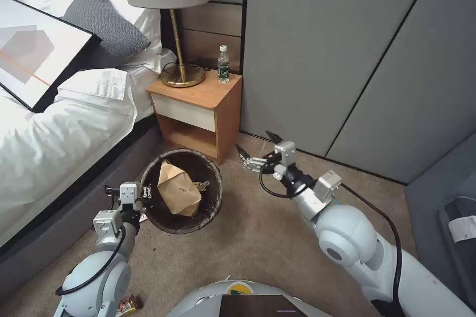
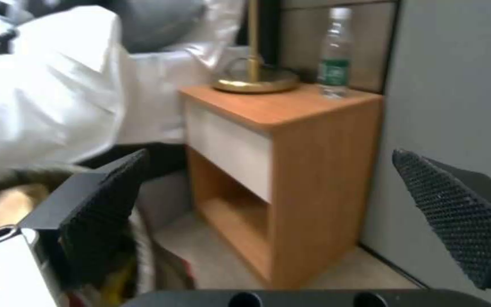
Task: Pick up the trash bin, then pick up the garbage from the floor and place it into the trash bin.
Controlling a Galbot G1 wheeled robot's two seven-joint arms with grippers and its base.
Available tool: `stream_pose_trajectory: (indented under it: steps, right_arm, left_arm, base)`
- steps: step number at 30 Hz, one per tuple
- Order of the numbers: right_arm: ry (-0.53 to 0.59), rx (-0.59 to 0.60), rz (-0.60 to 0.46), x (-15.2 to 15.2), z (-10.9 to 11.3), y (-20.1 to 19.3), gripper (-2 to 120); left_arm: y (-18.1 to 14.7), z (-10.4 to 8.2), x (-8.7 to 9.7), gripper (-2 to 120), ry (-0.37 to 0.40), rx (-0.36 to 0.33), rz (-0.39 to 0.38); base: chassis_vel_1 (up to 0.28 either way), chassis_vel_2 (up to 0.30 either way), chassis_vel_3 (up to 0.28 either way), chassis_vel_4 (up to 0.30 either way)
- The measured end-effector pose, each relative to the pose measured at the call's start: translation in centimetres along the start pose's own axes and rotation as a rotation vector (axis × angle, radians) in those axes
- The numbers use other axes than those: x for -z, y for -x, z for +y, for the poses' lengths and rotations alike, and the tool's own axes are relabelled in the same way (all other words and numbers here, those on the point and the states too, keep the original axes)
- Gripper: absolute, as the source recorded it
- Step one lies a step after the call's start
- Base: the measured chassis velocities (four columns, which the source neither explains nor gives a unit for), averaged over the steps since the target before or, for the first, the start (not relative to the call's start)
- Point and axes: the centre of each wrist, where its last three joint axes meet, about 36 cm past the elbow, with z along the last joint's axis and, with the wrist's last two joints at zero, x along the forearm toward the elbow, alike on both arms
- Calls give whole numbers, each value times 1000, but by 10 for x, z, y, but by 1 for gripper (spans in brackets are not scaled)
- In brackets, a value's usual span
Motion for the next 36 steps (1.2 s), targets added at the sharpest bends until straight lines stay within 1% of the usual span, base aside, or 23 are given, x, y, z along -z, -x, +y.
stream_pose_trajectory:
  steps: [2, 3, 4, 7, 8, 12, 14, 17, 18, 22, 23, 27, 31, 36]
  right_arm:
    - [-21, -51, -10, -13, -4, -12, 100]
    - [-21, -51, -10, -13, -4, -12, 100]
    - [-31, -79, -17, -18, -7, -16, 100]
    - [-89, -168, -39, -33, -15, -32, 100]
    - [-89, -168, -39, -33, -15, -32, 100]
    - [-162, -238, -48, -52, -22, -52, 100]
    - [-175, -261, -47, -57, -22, -59, 100]
    - [-179, -310, -38, -65, -18, -72, 100]
    - [-179, -310, -38, -65, -18, -72, 100]
    - [-198, -384, -35, -73, -11, -85, 100]
    - [-198, -384, -35, -73, -11, -85, 100]
    - [-182, -446, -27, -77, -1, -93, 100]
    - [-172, -486, -36, -77, 2, -92, 100]
    - [-162, -504, -47, -77, 3, -89, 100]
  left_arm:
    - [-1, 0, 1, 0, 0, -1, -1]
    - [-1, 0, 1, 0, 0, -1, -1]
    - [-1, 0, 1, 0, 0, -1, -2]
    - [-2, 0, 1, 0, -1, -2, -1]
    - [-2, 0, 1, 0, -1, -2, -1]
    - [-2, 0, 1, 0, -1, -4, -1]
    - [-2, 0, 1, 0, -1, -4, -1]
    - [-3, 0, 2, 0, -1, -6, -4]
    - [-3, 0, 2, 0, -1, -6, -4]
    - [-4, 0, 2, 0, 0, -3, -5]
    - [-4, 0, 2, 0, 0, -3, -5]
    - [-5, 0, 2, 0, 1, -3, -5]
    - [-5, 0, 2, 0, 0, -6, 0]
    - [-5, -1, 3, 0, 1, -8, 4]
  base:
    - [0, 0, 0, 0]
    - [0, 0, 0, 0]
    - [0, 0, 0, 0]
    - [0, 0, 0, 0]
    - [0, 0, 0, 0]
    - [0, 0, 0, 0]
    - [0, 0, 0, 0]
    - [0, 0, 0, 0]
    - [0, 0, 0, 0]
    - [0, 0, 0, 0]
    - [0, 0, 0, 0]
    - [0, 0, 0, 0]
    - [0, 0, 0, 0]
    - [0, 0, 0, 0]
